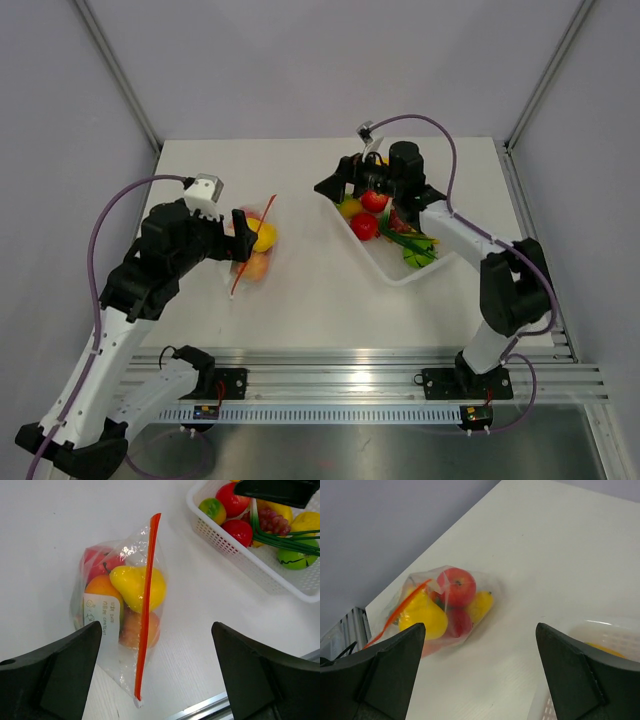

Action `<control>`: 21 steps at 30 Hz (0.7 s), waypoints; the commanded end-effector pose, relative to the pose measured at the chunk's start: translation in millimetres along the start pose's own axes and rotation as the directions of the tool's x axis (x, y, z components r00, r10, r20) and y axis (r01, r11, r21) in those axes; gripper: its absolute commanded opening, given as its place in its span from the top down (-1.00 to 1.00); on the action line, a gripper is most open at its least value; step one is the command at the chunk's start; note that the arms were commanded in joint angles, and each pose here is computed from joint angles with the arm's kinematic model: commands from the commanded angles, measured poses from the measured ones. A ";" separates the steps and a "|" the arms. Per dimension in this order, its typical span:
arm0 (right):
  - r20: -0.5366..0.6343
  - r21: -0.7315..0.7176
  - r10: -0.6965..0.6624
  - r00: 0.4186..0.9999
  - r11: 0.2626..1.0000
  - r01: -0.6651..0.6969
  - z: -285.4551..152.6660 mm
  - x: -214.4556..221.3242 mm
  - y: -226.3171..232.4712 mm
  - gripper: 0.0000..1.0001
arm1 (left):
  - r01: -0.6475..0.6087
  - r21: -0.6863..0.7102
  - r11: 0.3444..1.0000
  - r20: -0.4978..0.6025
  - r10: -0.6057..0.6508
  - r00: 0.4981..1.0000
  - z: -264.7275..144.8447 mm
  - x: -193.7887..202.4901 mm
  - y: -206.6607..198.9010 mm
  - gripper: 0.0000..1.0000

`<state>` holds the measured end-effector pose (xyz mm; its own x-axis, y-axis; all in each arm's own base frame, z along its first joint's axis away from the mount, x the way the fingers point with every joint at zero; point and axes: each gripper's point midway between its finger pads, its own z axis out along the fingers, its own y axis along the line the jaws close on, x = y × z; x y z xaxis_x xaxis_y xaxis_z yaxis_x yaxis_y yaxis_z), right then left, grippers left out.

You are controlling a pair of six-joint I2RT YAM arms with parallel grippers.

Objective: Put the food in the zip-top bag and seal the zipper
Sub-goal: Place the zipper food storage bag at the center of the board, then reset both arms

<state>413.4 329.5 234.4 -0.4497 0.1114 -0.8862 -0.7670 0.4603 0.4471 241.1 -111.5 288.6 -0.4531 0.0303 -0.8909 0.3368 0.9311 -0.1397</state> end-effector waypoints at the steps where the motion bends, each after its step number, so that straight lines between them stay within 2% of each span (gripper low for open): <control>1: 0.061 0.203 -0.167 0.984 0.967 0.151 -57.5 -60.2 21.3 -0.99 | 0.080 0.056 0.995 0.052 -0.083 0.995 -15.9 -20.6 -13.9 -0.90; 2: 0.073 0.316 -0.144 0.987 0.942 0.114 -70.8 -65.8 9.1 -0.99 | 0.088 0.060 0.994 0.054 -0.091 0.994 -17.5 -23.5 -15.2 -0.91; 3: 0.097 0.369 -0.147 0.984 0.924 0.102 -88.4 -78.5 14.8 -0.99 | 0.096 0.068 0.993 0.064 -0.100 0.993 -21.2 -30.3 -17.4 -0.92; 4: 0.028 0.444 -0.090 0.996 0.893 0.069 -103.6 -61.2 6.6 -0.99 | 0.110 0.072 0.991 0.045 -0.114 0.993 -19.4 -28.9 -19.1 -0.92; 6: 0.031 0.592 -0.071 0.997 0.805 0.039 -136.6 -64.4 -3.1 -0.99 | 0.120 0.089 0.989 0.041 -0.124 0.991 -20.5 -31.0 -22.9 -0.93; 7: -0.025 0.653 -0.019 0.999 0.757 0.031 -154.3 -48.7 -7.9 -0.99 | 0.130 0.107 0.986 0.036 -0.134 0.990 -20.7 -30.8 -26.5 -0.94; 9: -0.018 0.761 0.013 1.000 0.649 0.006 -187.1 -45.1 -15.1 -0.99 | 0.141 0.121 0.983 0.032 -0.146 0.989 -21.1 -29.9 -29.3 -0.94; 10: -0.062 0.802 0.061 0.996 0.597 0.014 -203.3 -27.7 -18.9 -0.99 | 0.150 0.125 0.981 0.028 -0.155 0.988 -19.9 -27.8 -30.1 -0.95; 11: -0.025 0.853 0.062 0.998 0.521 -0.011 -223.4 -28.9 -21.1 -0.99 | 0.154 0.130 0.980 0.031 -0.159 0.987 -21.4 -27.4 -30.8 -0.95; 13: -0.029 0.910 0.105 0.994 0.415 -0.017 -250.6 -7.0 -28.3 -0.99 | 0.158 0.132 0.978 0.028 -0.163 0.986 -21.0 -24.0 -31.0 -0.95; 14: 0.011 0.933 0.089 0.996 0.358 -0.042 -266.8 -9.4 -27.6 -0.99 | 0.158 0.133 0.978 0.030 -0.163 0.986 -21.8 -23.4 -30.9 -0.95; 16: -0.009 0.946 0.113 0.994 0.322 -0.028 -280.2 7.3 -28.2 -0.99 | 0.162 0.129 0.978 0.016 -0.165 0.986 -19.6 -18.2 -30.2 -0.96; 21: 0.042 0.963 0.104 0.994 0.260 -0.068 -306.3 17.7 -23.1 -0.99 | 0.161 0.117 0.980 0.000 -0.163 0.987 -14.9 -13.8 -28.3 -0.97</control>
<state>297.5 79.6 237.7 -0.5608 0.1481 -0.8146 0.1426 0.9864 0.0811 224.1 -128.9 308.4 -0.5050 -0.1093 -0.8562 0.3419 0.8855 -0.3147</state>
